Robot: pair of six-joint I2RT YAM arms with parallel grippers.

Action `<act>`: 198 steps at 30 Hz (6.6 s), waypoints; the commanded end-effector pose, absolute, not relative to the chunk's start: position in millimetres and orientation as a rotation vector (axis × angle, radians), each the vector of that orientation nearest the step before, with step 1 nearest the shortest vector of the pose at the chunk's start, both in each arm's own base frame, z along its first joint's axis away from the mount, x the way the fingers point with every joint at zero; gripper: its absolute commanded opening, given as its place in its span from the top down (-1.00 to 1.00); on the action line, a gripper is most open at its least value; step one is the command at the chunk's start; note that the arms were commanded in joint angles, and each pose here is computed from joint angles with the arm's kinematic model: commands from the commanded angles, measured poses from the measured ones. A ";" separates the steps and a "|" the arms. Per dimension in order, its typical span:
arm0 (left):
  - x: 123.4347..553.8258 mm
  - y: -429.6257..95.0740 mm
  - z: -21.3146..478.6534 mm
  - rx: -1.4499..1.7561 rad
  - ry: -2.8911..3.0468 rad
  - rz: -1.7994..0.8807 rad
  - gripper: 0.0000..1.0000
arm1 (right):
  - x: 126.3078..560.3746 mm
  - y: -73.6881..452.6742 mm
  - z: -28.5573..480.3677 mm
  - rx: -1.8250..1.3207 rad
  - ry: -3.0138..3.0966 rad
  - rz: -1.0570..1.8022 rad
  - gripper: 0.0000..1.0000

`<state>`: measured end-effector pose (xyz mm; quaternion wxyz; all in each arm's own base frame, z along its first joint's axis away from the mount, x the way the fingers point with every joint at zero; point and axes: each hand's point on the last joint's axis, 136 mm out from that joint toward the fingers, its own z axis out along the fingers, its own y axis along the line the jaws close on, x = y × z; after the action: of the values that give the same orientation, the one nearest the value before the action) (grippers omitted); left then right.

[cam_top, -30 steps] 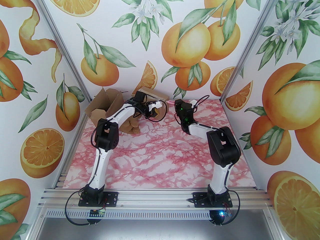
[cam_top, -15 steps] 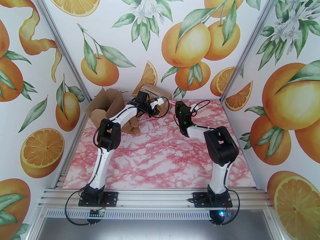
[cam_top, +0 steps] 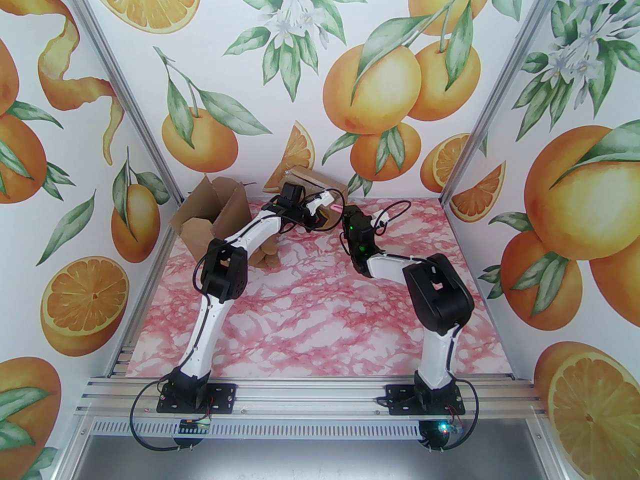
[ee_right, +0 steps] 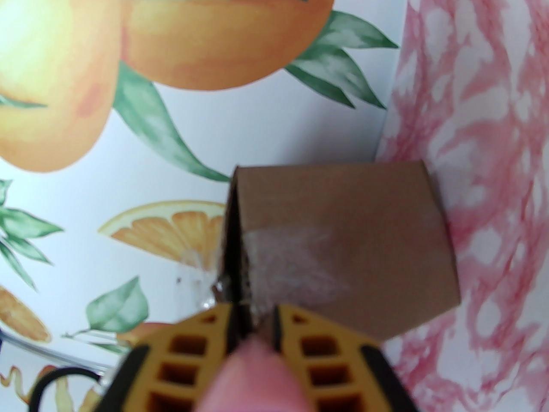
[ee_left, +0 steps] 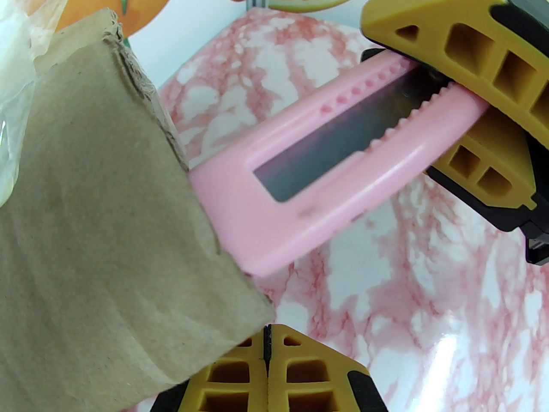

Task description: Unpack the express box

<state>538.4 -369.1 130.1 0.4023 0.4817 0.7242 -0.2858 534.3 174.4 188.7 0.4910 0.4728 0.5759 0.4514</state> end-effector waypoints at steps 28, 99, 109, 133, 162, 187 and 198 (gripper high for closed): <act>486.5 -318.3 229.0 1.171 1.895 -0.596 0.89 | 407.4 49.9 184.2 1.182 1.651 1.041 1.00; 519.4 -297.3 235.3 0.432 2.368 -0.230 -0.74 | 486.6 228.3 156.3 0.252 2.313 1.035 -0.45; 518.8 -281.5 208.1 0.566 2.397 0.026 -0.79 | 495.8 235.2 136.0 0.228 2.371 1.016 -0.41; 546.8 -246.2 197.2 0.563 2.347 0.307 -0.18 | 499.0 234.1 128.5 0.134 2.460 0.826 -0.37; 529.6 -236.5 284.0 0.663 2.247 -0.179 0.01 | 533.1 231.8 189.4 0.190 2.307 0.806 -0.53; 567.2 -231.3 198.2 0.837 2.286 0.121 -0.97 | 573.8 271.7 125.3 0.156 2.449 0.662 -0.54; 577.6 -203.3 160.3 0.881 2.346 0.328 -0.80 | 569.7 276.3 111.0 0.026 2.500 0.592 -0.31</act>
<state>565.0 -231.8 185.6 0.3295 0.3359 0.8809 0.0503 582.9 276.3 155.6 0.3281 0.0322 0.9064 0.2639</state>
